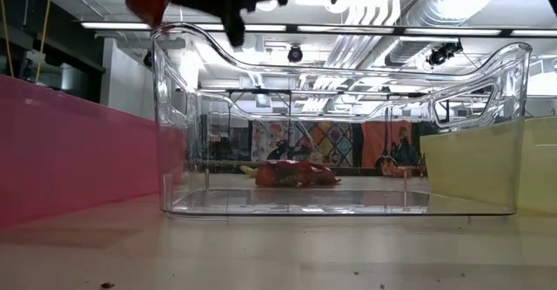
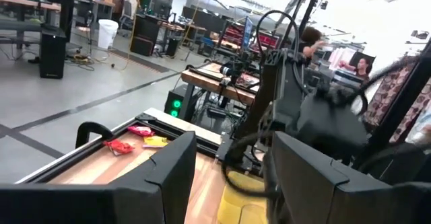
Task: Sort candy
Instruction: Put the red candy into the red bin, then adjust the red bin on the table
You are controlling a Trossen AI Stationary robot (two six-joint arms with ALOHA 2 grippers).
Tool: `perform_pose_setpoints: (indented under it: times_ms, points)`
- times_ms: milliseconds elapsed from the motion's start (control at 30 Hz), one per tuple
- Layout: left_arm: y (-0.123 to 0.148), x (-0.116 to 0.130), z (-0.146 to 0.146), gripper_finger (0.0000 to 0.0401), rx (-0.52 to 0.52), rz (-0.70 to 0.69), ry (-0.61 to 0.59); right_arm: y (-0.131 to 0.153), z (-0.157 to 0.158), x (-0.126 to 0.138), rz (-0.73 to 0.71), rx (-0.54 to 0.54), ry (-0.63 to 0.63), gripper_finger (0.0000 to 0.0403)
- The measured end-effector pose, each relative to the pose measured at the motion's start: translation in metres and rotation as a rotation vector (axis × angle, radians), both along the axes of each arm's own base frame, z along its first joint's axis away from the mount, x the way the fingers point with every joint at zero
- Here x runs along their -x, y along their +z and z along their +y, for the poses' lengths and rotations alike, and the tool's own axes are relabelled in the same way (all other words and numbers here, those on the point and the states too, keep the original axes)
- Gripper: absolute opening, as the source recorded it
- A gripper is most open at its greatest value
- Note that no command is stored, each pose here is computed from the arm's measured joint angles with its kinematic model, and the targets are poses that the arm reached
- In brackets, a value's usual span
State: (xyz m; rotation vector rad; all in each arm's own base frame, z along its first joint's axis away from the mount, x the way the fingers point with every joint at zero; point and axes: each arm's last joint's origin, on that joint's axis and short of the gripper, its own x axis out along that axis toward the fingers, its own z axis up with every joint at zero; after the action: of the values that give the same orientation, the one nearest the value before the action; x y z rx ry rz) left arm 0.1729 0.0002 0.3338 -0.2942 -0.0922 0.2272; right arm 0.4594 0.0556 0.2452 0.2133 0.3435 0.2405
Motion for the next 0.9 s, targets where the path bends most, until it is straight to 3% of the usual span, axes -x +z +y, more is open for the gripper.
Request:
perform_pose_setpoints:
  times_ms: [167,300,533,733,900]
  points:
    - [0.0,0.0,0.0,0.0182,0.0,0.0,0.001,-0.016,0.006,-0.013,0.035,-0.039,-0.004,0.0032]
    - [0.0,0.0,0.0,0.0182,0.0,0.0,0.001,-0.029,0.007,-0.017,0.109,-0.079,-0.026,0.0096]
    - [0.0,0.0,0.0,0.0182,0.0,0.001,0.007,-0.018,-0.001,-0.015,0.089,-0.044,0.028,0.0193]
    - [0.0,0.0,0.0,0.0182,0.0,0.001,0.016,0.018,-0.027,0.008,0.147,0.014,0.032,0.021]
    - [-0.001,0.0,0.0,0.0182,0.0,0.011,0.016,0.054,-0.051,0.047,0.263,0.128,0.001,0.0203]
